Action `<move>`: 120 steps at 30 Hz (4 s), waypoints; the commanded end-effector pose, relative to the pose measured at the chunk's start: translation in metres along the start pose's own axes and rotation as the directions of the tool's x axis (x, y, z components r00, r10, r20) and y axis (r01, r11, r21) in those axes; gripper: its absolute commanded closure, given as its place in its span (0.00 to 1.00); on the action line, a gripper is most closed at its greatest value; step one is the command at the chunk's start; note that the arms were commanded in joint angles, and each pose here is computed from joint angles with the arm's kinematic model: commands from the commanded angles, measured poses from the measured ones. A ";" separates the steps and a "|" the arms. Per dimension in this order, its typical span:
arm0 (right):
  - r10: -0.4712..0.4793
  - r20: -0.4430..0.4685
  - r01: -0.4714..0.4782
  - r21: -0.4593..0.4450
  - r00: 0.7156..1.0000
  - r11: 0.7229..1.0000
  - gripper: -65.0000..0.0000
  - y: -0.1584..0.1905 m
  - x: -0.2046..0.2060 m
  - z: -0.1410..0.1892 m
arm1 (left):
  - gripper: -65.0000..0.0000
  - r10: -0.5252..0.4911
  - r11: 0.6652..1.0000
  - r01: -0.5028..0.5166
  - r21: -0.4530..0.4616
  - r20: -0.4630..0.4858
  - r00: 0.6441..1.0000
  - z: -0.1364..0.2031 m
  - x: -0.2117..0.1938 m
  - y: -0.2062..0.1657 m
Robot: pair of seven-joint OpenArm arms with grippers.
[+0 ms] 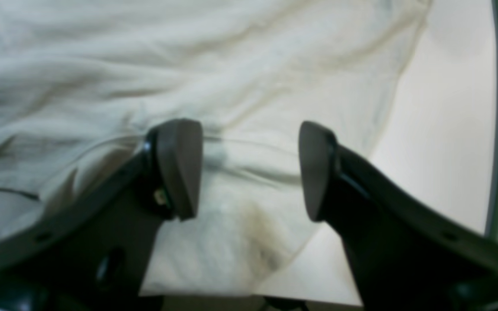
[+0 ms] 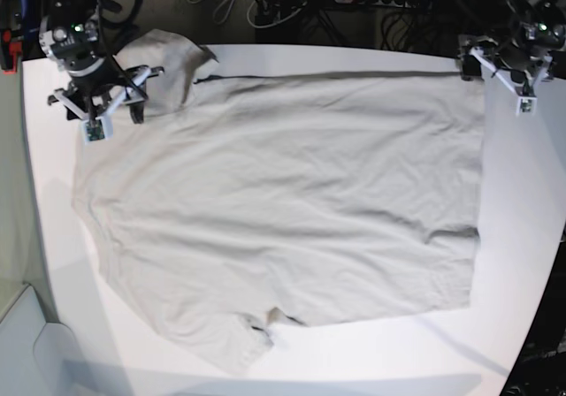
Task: Layout the t-shirt on the table in an organized manner, then fold the t-shirt properly
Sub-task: 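Hold the collar corners with both grippers and drag the shirt flat, then release the shirt with the right gripper and move it to the sleeve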
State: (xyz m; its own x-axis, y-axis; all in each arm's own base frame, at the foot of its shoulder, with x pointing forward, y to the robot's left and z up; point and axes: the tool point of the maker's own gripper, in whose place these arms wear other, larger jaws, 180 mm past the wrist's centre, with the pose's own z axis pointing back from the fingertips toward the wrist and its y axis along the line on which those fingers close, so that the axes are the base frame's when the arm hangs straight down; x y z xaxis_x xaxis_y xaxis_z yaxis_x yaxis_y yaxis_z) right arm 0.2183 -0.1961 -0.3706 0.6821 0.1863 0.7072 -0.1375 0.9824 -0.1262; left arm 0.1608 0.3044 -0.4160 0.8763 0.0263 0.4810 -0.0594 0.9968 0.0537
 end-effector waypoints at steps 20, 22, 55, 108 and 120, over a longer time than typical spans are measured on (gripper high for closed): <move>-0.004 0.015 0.005 -0.036 1.000 0.999 0.44 -0.014 0.000 0.007 | 0.64 0.021 0.996 -0.022 -0.092 -0.009 1.000 -0.027 0.005 -0.020; -0.005 0.009 0.005 -0.037 1.000 0.999 0.44 -0.014 -0.003 0.008 | 0.65 0.019 0.996 -0.020 -0.091 -0.008 1.000 -0.026 0.005 -0.020; -0.004 0.018 0.004 -0.028 1.000 1.000 0.44 -0.010 -0.001 0.009 | 0.64 0.064 0.996 -0.065 0.062 0.020 0.998 -0.008 0.020 0.063; 0.017 0.152 -0.014 -0.026 0.988 1.000 0.90 -0.041 0.125 -0.083 | 0.00 0.043 0.978 -0.063 0.197 0.104 0.994 0.039 0.044 0.085; 0.068 0.089 -0.068 -0.002 0.994 0.998 0.85 -0.011 0.079 -0.035 | 0.00 0.038 0.985 -0.051 0.163 0.077 0.996 0.030 0.034 0.073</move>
State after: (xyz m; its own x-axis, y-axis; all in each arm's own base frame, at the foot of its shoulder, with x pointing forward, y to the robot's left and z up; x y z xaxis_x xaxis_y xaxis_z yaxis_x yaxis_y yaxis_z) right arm 0.2902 -0.1910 -0.3514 0.6474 0.2444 0.7219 -0.1836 0.9693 -0.1635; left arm 0.1633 0.3706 -0.3810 0.8542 0.0796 0.5137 -0.1837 0.9707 0.1550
